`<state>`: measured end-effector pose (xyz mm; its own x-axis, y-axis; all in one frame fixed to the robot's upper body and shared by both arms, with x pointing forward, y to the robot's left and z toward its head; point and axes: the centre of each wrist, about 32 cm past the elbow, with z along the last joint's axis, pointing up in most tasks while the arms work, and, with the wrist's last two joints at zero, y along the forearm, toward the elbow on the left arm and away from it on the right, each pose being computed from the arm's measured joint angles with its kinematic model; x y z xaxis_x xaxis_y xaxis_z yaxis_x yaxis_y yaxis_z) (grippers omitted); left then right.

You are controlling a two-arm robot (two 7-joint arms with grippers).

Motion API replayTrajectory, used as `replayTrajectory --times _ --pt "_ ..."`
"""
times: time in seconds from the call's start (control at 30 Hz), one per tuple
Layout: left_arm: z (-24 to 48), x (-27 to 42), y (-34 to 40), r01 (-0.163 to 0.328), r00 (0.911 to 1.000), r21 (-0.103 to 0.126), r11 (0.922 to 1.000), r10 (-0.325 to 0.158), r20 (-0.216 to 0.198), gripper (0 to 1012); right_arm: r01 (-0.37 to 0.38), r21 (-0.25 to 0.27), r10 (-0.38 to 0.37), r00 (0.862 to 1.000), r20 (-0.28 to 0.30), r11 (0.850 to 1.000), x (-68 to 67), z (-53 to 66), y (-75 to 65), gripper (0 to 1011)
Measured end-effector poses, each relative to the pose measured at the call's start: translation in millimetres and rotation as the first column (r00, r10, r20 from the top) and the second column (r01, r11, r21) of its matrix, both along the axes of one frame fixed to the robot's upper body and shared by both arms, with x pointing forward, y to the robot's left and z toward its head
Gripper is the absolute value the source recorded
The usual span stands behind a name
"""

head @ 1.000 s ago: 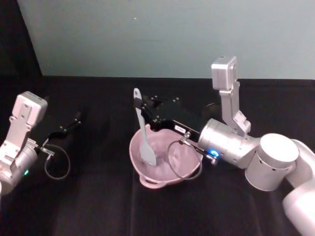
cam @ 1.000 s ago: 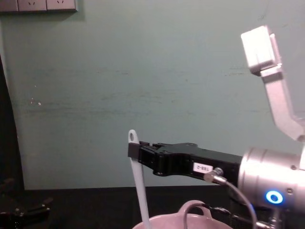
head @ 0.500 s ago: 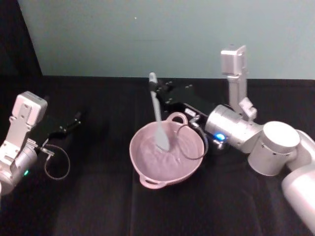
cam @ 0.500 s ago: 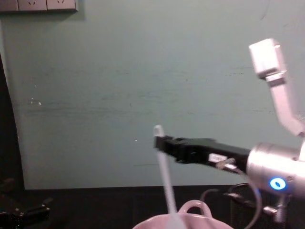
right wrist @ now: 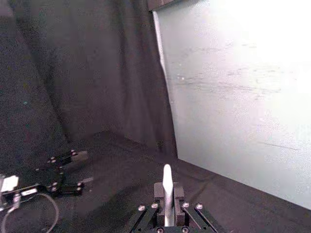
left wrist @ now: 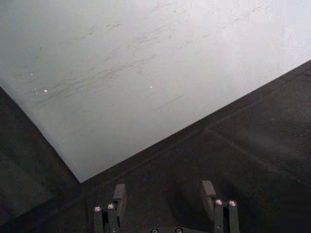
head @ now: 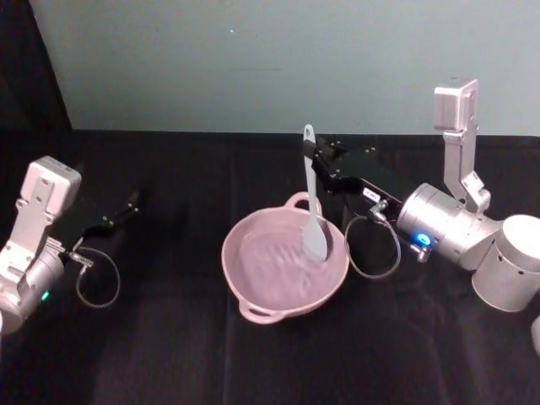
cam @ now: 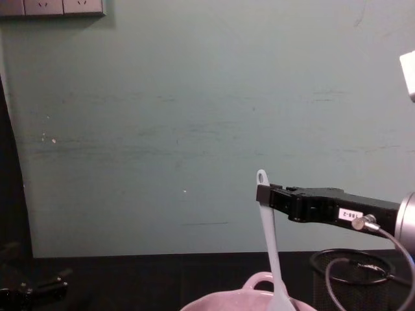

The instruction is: Use the one hand to pick up the spoon and stir the clear water in the bowl.

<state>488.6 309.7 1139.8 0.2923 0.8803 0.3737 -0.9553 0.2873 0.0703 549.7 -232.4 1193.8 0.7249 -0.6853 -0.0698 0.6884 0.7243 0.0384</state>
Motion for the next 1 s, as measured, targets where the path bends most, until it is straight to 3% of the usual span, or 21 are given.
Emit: replayTrajectory --times 0.23,0.63,0.83,1.0 --pt "0.0 0.0 0.0 0.000 1.0000 0.000 1.0000 0.000 0.000 1011 -0.052 -0.004 0.053 0.999 0.007 0.999 -11.8 4.7 8.4 117" --pt "0.0 0.0 0.0 0.000 1.0000 0.000 1.0000 0.000 0.000 1011 -0.143 0.018 0.143 0.990 0.006 0.990 -25.2 3.6 37.2 117" --pt "0.0 0.0 0.0 0.000 1.0000 0.000 1.0000 0.000 0.000 1011 -0.153 0.033 0.153 0.988 0.004 0.988 -19.9 0.1 46.7 117" --pt "0.0 0.0 0.0 0.000 1.0000 0.000 1.0000 0.000 0.000 1011 -0.149 0.046 0.149 0.989 -0.007 0.988 -7.7 -5.9 53.5 117"
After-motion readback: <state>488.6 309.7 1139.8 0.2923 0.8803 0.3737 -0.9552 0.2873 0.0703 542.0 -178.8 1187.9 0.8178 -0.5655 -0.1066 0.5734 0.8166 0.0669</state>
